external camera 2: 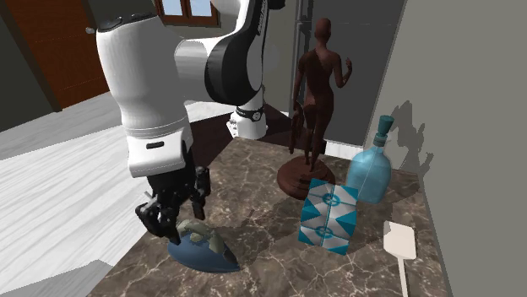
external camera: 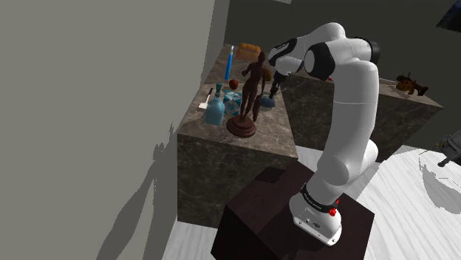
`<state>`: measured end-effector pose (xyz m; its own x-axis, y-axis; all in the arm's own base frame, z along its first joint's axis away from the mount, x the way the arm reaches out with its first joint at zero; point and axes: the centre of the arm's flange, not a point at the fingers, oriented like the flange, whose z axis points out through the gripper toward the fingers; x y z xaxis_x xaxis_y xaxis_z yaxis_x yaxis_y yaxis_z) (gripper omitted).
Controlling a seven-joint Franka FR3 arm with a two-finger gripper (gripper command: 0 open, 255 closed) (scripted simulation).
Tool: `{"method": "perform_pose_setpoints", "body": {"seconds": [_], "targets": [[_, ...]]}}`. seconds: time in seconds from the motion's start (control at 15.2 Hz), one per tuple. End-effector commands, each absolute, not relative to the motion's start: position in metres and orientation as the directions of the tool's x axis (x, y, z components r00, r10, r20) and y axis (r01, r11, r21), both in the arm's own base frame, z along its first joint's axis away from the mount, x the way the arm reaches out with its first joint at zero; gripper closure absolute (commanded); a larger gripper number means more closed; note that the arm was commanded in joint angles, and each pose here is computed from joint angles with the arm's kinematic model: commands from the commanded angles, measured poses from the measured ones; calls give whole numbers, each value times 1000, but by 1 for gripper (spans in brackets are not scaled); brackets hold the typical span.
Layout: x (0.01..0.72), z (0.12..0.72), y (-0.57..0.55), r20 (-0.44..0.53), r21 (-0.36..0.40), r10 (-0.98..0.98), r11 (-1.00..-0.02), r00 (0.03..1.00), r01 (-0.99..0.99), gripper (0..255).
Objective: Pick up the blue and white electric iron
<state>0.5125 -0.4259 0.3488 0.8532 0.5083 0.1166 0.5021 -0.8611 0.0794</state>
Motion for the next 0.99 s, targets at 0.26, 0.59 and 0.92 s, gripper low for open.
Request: {"method": "perform_pose_setpoints", "body": {"seconds": [0.26,0.59,0.92], "targets": [[512,348,-426,117,80,508,-861,853,502,255],[512,353,-426,117,80,508,-861,853,502,255],[512,379,-426,117,80,508,-861,853,502,255]]}}
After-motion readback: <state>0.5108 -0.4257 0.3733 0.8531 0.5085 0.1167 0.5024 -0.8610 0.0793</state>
